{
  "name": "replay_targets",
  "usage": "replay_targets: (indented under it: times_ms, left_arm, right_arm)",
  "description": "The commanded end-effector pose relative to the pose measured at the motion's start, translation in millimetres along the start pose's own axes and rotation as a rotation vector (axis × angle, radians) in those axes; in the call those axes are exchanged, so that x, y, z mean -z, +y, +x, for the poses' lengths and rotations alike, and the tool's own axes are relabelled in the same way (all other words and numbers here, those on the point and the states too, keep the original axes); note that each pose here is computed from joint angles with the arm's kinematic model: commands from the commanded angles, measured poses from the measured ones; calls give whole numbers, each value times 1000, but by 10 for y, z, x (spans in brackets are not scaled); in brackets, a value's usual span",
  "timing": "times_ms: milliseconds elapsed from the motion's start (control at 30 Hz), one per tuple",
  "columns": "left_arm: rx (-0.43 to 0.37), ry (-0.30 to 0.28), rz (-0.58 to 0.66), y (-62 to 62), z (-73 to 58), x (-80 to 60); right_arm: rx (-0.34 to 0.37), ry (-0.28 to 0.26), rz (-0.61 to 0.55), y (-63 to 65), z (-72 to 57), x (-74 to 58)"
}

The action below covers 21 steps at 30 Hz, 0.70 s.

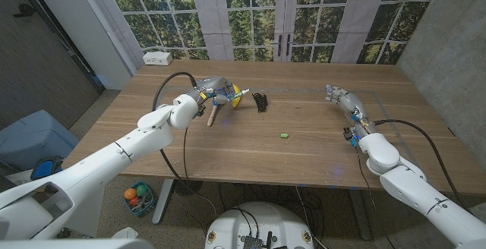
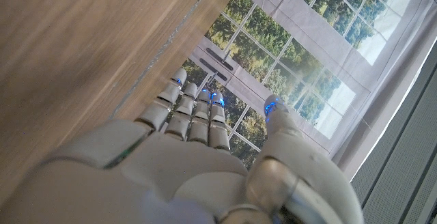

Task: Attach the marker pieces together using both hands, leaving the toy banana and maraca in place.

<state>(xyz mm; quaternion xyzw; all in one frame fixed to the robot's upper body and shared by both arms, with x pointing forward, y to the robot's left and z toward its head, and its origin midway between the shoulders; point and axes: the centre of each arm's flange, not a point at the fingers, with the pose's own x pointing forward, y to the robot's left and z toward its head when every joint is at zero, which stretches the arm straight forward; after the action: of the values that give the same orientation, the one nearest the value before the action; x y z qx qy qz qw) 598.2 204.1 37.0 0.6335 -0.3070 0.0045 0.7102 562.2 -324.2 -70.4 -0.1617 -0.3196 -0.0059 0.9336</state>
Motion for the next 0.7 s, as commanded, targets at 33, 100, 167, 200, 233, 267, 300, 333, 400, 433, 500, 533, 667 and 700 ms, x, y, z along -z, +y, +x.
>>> replay_targets:
  times_ms: [33,100,167,200,233,267,300,333,400,433,500,533,667,700]
  left_arm:
    - [-20,-34,-66,24,-13,27]
    - [-18,-37,-80,12,-23,33]
    - [-19,-37,-86,7,-33,37]
    - [-21,-38,-89,7,-38,40]
    - [-24,-39,-97,8,-43,43]
    - [-25,-41,-103,12,-47,45]
    - [-30,-39,-109,18,-51,47]
    - [-34,-40,-113,24,-54,49]
    - [-39,-40,-126,32,-61,55]
    - [-39,-40,-134,35,-64,59]
    - [-45,-39,-145,38,-71,68]
    - [-47,-39,-148,39,-75,72]
    - [-64,-39,-161,30,-104,82]
    - [-69,-38,-164,27,-111,84]
  right_arm:
    - [-21,2,-201,44,-115,-163]
    - [-30,4,-227,59,-136,-189]
    - [-41,3,-264,75,-159,-218]
    - [-44,3,-283,83,-170,-231]
    - [-48,4,-299,92,-184,-247]
    - [-51,5,-311,98,-197,-261]
    - [-54,5,-323,104,-209,-273]
    - [-57,4,-333,111,-222,-285]
    - [-69,1,-360,125,-246,-310]
    - [-75,0,-371,132,-256,-322]
    - [-86,-3,-391,144,-275,-341]
    - [-95,-5,-400,151,-285,-350]
    - [-115,-11,-451,192,-328,-394]
    - [-122,-15,-463,204,-338,-406]
